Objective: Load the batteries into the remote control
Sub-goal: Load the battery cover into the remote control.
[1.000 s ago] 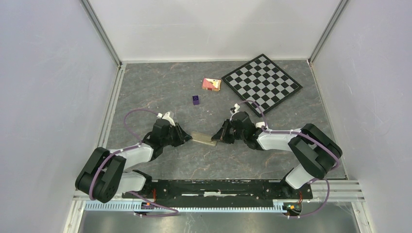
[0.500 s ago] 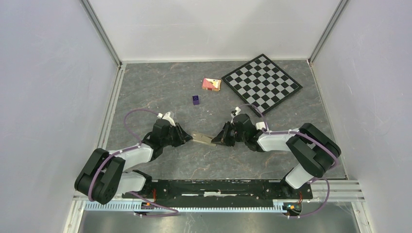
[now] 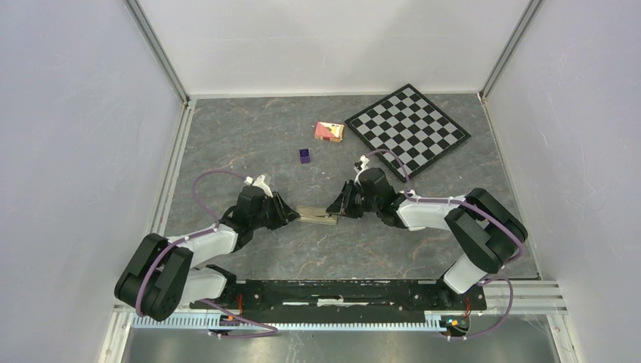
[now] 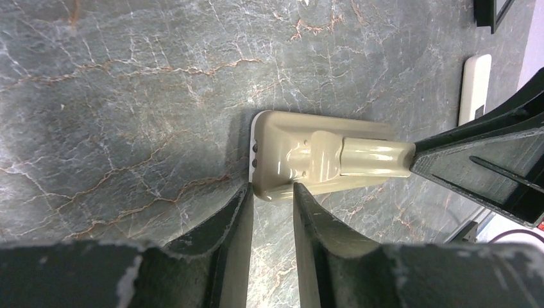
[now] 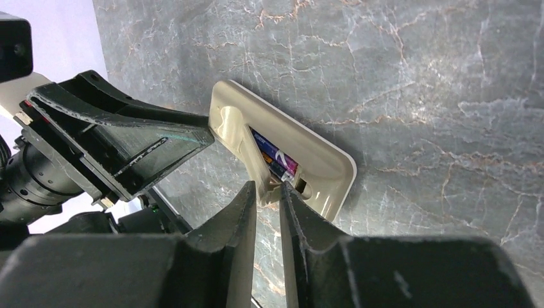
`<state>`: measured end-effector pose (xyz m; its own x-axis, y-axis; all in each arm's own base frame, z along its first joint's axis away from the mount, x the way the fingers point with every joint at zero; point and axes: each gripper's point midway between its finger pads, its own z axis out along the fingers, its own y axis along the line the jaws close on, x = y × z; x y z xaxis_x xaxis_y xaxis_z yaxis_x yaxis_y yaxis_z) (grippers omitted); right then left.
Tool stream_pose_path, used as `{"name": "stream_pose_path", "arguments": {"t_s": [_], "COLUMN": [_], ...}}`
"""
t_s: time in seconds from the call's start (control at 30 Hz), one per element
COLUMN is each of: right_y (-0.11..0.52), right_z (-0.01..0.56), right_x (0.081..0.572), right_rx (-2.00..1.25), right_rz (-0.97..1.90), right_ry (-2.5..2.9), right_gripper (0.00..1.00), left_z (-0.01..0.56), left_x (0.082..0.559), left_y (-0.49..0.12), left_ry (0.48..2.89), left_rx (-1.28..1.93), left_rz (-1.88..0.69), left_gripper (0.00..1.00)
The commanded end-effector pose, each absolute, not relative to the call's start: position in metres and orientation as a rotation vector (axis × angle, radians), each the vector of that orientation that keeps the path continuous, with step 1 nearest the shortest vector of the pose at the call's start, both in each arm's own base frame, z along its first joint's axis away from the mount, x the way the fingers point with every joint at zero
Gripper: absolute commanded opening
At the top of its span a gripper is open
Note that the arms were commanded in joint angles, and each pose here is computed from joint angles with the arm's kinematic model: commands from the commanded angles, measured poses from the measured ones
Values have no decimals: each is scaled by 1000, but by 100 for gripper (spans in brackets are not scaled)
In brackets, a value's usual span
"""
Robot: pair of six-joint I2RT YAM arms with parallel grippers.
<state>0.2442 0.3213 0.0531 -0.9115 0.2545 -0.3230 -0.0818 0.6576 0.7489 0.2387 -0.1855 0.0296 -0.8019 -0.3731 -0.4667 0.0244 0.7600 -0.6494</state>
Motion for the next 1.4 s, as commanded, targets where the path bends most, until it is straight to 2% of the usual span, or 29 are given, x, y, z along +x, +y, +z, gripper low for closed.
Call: {"name": "stream_pose_path", "arguments": {"t_s": [0.0,0.43,0.63,0.73,0.87,1.03,1.1,1.27,1.37], "right_y": [328,328,325,327,329,325,322,317,315], "right_z": [66,68,61,61,58,49,50,61,67], "right_x": [255,246,244,244,242,238,238,244,247], "right_rx": [15,4,-6,-3,6,10,4,-11,-19], "right_rz": [1131,1165,1139,1151,1165,1127,1102,1051,1035], "right_ry": [2413,2431,2452,2455,2470,2508,2507,2475,2456], "right_gripper": [25,29,24,17,11,10,12,31,34], "left_z": [42,41,41,43,44,43,44,49,49], "left_x": [244,244,246,246,244,244,246,250,251], "left_y": [-192,-190,-187,-188,-191,-191,-190,-186,-185], "left_ry": [2315,2315,2318,2314,2314,2313,2307,2294,2293], "left_rx": [-195,-199,-197,-190,-179,-184,-191,-202,-208], "left_rz": [-911,-898,-868,-874,-895,-904,-890,-857,-845], "left_gripper": [36,37,41,42,40,38,38,40,40]}}
